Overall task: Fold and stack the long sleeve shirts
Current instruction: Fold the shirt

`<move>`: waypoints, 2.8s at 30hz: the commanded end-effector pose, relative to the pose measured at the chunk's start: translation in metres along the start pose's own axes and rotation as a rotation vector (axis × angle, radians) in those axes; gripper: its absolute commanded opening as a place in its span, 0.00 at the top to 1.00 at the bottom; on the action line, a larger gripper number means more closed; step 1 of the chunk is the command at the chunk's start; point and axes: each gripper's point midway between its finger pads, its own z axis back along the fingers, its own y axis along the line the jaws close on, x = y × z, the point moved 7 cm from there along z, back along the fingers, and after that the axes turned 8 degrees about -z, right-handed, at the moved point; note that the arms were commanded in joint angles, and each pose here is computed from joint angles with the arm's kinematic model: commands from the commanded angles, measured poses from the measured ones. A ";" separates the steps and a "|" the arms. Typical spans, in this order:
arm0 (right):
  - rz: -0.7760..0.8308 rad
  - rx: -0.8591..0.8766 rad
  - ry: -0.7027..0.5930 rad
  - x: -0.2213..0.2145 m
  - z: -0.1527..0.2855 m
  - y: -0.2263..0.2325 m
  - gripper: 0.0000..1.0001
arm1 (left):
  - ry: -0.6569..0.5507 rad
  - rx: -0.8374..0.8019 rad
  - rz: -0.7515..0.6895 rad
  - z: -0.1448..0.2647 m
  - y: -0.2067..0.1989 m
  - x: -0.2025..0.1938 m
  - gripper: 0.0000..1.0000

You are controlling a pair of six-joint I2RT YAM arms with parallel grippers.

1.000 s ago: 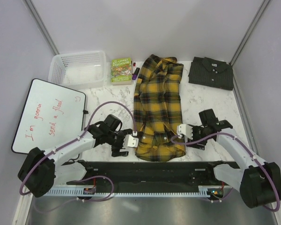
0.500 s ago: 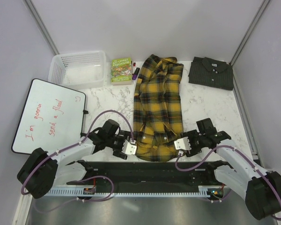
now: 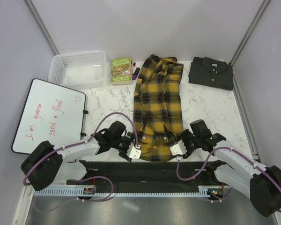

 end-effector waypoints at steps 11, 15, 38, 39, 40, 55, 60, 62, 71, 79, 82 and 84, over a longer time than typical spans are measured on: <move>0.012 0.074 -0.016 0.001 -0.021 0.018 0.56 | 0.032 -0.057 -0.043 -0.014 0.009 0.000 0.68; 0.002 0.012 -0.029 0.011 -0.010 0.015 0.78 | 0.037 -0.093 -0.009 -0.012 0.000 0.015 0.89; -0.140 -0.031 -0.089 0.056 0.069 0.027 1.00 | -0.054 -0.032 0.136 0.048 -0.015 0.084 0.98; -0.175 -0.088 -0.090 0.058 0.071 0.015 1.00 | -0.055 -0.006 0.136 0.048 -0.009 0.085 0.98; -0.183 -0.114 -0.048 0.054 0.073 0.009 1.00 | -0.049 0.010 0.142 0.050 -0.004 0.084 0.98; -0.369 -0.176 -0.026 0.005 0.071 -0.164 1.00 | 0.012 0.261 0.390 0.070 0.184 -0.014 0.98; -0.441 -0.114 0.007 -0.030 0.023 -0.196 1.00 | 0.099 0.296 0.449 0.050 0.219 -0.068 0.98; -0.470 -0.096 0.031 -0.047 0.005 -0.198 1.00 | 0.124 0.282 0.488 0.035 0.226 -0.090 0.98; -0.588 -0.118 0.071 -0.082 -0.023 -0.195 1.00 | 0.162 0.292 0.581 0.006 0.236 -0.122 0.98; -0.620 0.007 0.142 -0.067 -0.041 -0.139 1.00 | 0.229 0.143 0.782 -0.002 0.184 -0.115 0.98; -0.589 0.015 0.137 -0.047 -0.039 -0.112 1.00 | 0.220 0.072 0.792 0.000 0.152 -0.087 0.98; -0.569 0.015 0.120 -0.028 -0.032 -0.103 1.00 | 0.209 0.034 0.798 0.003 0.129 -0.063 0.98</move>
